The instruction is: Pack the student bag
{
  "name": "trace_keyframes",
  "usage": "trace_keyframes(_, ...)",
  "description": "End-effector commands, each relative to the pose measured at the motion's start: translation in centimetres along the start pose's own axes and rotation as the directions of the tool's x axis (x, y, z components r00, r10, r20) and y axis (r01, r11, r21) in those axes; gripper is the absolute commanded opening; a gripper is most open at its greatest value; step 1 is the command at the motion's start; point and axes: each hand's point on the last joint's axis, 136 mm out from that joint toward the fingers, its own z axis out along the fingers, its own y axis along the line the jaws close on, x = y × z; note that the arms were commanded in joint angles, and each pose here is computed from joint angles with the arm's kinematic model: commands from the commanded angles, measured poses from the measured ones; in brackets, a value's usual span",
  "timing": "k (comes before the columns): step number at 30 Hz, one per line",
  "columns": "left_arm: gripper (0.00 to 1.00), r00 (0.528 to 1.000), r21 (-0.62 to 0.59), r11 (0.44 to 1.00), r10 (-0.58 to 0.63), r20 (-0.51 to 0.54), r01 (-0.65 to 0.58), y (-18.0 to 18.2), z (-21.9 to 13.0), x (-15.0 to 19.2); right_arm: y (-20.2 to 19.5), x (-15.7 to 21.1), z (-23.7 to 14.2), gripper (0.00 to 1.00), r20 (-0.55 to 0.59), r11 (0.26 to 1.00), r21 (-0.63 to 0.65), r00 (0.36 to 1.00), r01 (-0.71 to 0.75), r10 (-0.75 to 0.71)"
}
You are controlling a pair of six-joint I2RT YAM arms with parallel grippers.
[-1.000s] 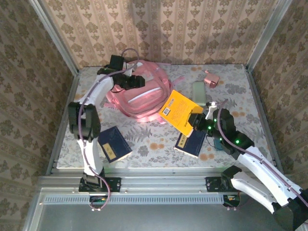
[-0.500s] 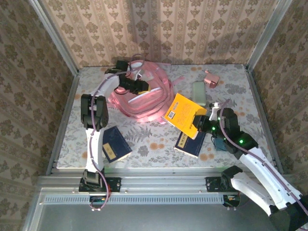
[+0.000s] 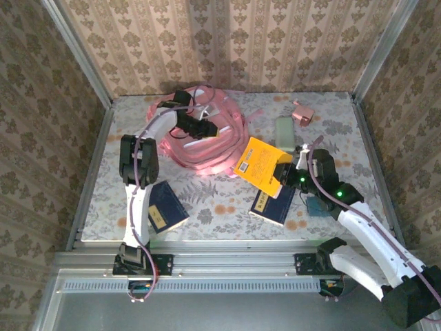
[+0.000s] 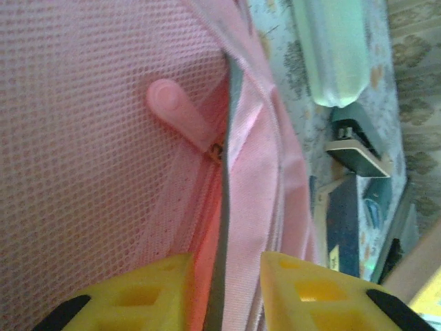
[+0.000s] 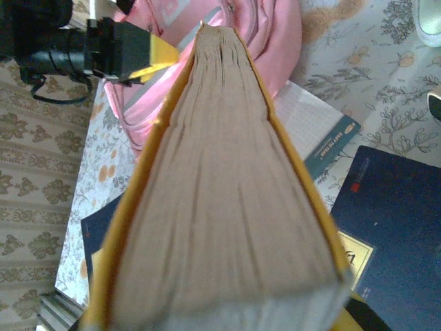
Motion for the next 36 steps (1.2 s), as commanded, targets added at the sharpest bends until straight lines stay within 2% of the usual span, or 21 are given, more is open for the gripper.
trace_keyframes(1, 0.35, 0.999, -0.101, 0.994, 0.043, -0.014, -0.045, 0.3, -1.0, 0.1, 3.2, -2.6, -1.5, 0.0, 0.086, 0.994, -0.107, 0.996, 0.017, -0.008)
trace_keyframes(3, 0.34, 0.999, -0.107, 0.993, 0.044, -0.019, -0.046, 0.4, -1.0, 0.1, 3.0, -2.5, -1.5, 0.0, 0.085, 0.994, -0.107, 0.996, 0.009, 0.0)
trace_keyframes(5, 0.25, 0.999, -0.096, 0.995, 0.04, -0.029, -0.043, 0.4, -0.8, 0.3, 2.9, -2.5, -1.5, 0.0, 0.088, 0.994, -0.108, 0.996, 0.002, 0.008)
trace_keyframes(8, 0.04, 0.998, -0.096, 0.994, 0.057, -0.031, -0.06, -0.3, -1.0, 0.1, 3.1, -2.5, -1.6, 0.0, 0.088, 0.994, -0.113, 0.996, 0.003, 0.007)
trace_keyframes(9, 0.0, 0.997, -0.096, 0.993, 0.073, -0.015, -0.074, -0.9, -1.6, -0.2, 3.2, -2.7, -1.8, 0.0, 0.091, 0.994, -0.109, 0.996, 0.006, 0.004)
trace_keyframes(12, 0.0, 0.992, -0.094, 0.991, 0.101, 0.074, -0.094, -2.8, -4.5, -2.2, 3.4, -3.3, -2.0, 0.0, 0.106, 0.995, -0.097, 0.994, 0.01, 0.001)
trace_keyframes(14, 0.0, 0.981, -0.102, 0.99, 0.109, 0.159, -0.093, -4.1, -7.6, -3.6, 3.4, -3.7, -1.8, 0.0, 0.106, 0.996, -0.085, 0.994, -0.002, 0.011)
trace_keyframes(18, 0.0, 0.932, -0.07, 0.992, 0.121, 0.341, -0.103, -6.9, -13.7, -5.8, 3.2, -4.5, -1.0, 0.0, 0.101, 0.998, -0.06, 0.994, -0.028, 0.034)
trace_keyframes(22, 0.0, 0.906, -0.029, 0.991, 0.133, 0.401, -0.133, -9.6, -16.8, -6.7, 3.8, -5.4, 0.2, 0.0, 0.09, 0.994, -0.088, 0.993, -0.072, 0.08)
trace_keyframes(29, 0.0, 0.897, 0.038, 0.982, 0.154, 0.415, -0.186, -13.3, -18.3, -7.2, 6.8, -8.0, 2.7, 0.0, 0.072, 0.962, -0.225, 0.982, -0.156, 0.176)
trace_keyframes(33, 0.0, 0.908, 0.076, 0.975, 0.166, 0.384, -0.21, -15.1, -16.9, -6.6, 8.5, -9.4, 4.6, 0.0, 0.034, 0.928, -0.303, 0.971, -0.215, 0.236)
trace_keyframes(36, 0.0, 0.921, 0.104, 0.969, 0.176, 0.347, -0.224, -16.4, -15.0, -5.8, 8.8, -10.0, 6.4, 0.0, -0.003, 0.913, -0.314, 0.962, -0.261, 0.274)
